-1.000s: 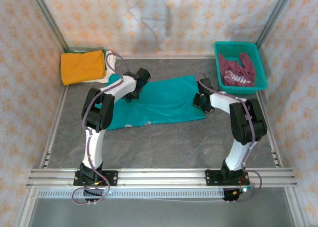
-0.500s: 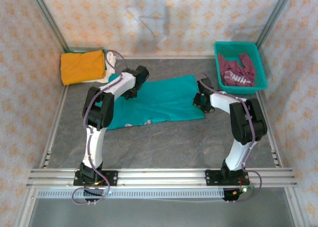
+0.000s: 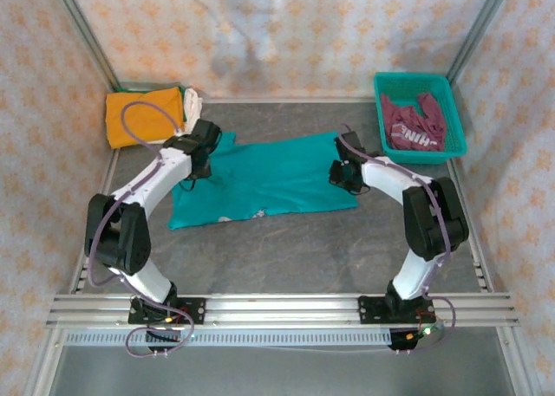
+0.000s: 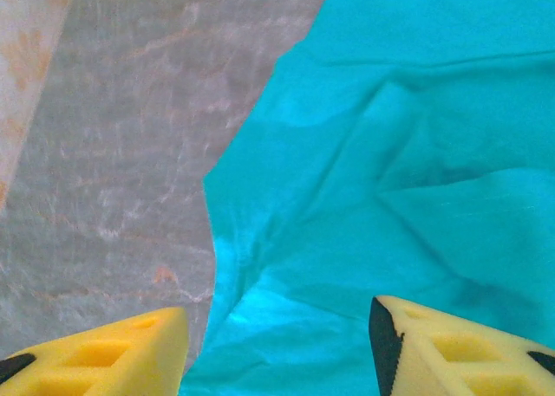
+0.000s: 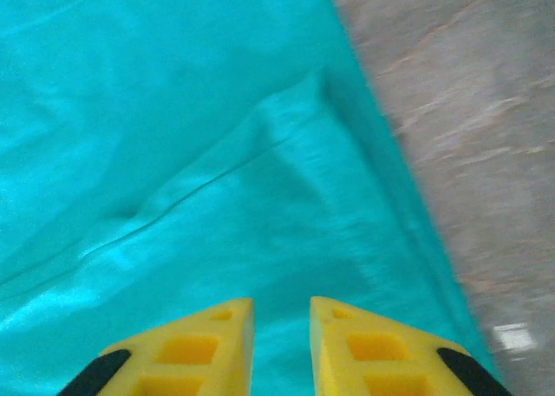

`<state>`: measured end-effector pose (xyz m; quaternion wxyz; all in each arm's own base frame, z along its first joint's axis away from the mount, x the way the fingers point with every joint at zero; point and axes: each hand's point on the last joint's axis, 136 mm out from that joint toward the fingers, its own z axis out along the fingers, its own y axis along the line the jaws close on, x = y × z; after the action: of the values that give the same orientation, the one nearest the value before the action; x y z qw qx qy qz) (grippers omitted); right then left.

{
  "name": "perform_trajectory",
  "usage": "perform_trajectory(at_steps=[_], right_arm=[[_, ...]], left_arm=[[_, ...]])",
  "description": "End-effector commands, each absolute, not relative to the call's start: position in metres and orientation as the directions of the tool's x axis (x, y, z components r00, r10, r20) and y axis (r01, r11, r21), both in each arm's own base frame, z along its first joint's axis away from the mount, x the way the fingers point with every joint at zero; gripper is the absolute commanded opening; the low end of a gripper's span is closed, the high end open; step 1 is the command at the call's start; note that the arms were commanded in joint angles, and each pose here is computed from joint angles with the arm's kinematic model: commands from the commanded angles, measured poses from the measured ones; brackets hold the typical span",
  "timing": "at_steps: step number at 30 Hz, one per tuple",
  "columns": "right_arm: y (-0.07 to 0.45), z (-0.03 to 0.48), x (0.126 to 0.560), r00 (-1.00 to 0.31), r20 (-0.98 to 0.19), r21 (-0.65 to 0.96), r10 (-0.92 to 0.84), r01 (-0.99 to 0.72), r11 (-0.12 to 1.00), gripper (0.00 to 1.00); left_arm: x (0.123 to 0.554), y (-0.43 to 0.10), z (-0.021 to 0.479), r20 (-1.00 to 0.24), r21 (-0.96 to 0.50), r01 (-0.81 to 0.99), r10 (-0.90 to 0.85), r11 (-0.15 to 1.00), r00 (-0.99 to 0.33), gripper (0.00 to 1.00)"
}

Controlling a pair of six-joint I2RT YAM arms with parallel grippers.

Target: Fold and stack the t-shirts

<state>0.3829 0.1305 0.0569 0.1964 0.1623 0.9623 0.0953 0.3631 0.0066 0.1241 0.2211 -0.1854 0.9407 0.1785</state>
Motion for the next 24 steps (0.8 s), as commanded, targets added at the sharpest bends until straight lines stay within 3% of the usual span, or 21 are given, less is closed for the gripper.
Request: perform_trajectory(at_steps=[1,14,24], right_arm=[[0.135,0.053,0.382,-0.886,-0.327,0.224,0.328,0.265,0.938,0.22],[0.114,0.016,0.379,-0.867,-0.281,0.185,0.412,0.372,0.91,0.17],[0.082,-0.006,0.323,-0.812,-0.218,0.183,0.541,0.51,0.84,0.16]], left_arm=[[0.355,0.007,0.071,-0.39,0.21,-0.448,-0.346,0.869,-0.854,0.58],[0.341,0.01,0.024,-0.295,0.179,-0.52,-0.459,0.835,-0.838,0.55],[0.297,0.032,0.019,-0.269,0.218,-0.579,-0.522,0.786,-0.809,0.52]])
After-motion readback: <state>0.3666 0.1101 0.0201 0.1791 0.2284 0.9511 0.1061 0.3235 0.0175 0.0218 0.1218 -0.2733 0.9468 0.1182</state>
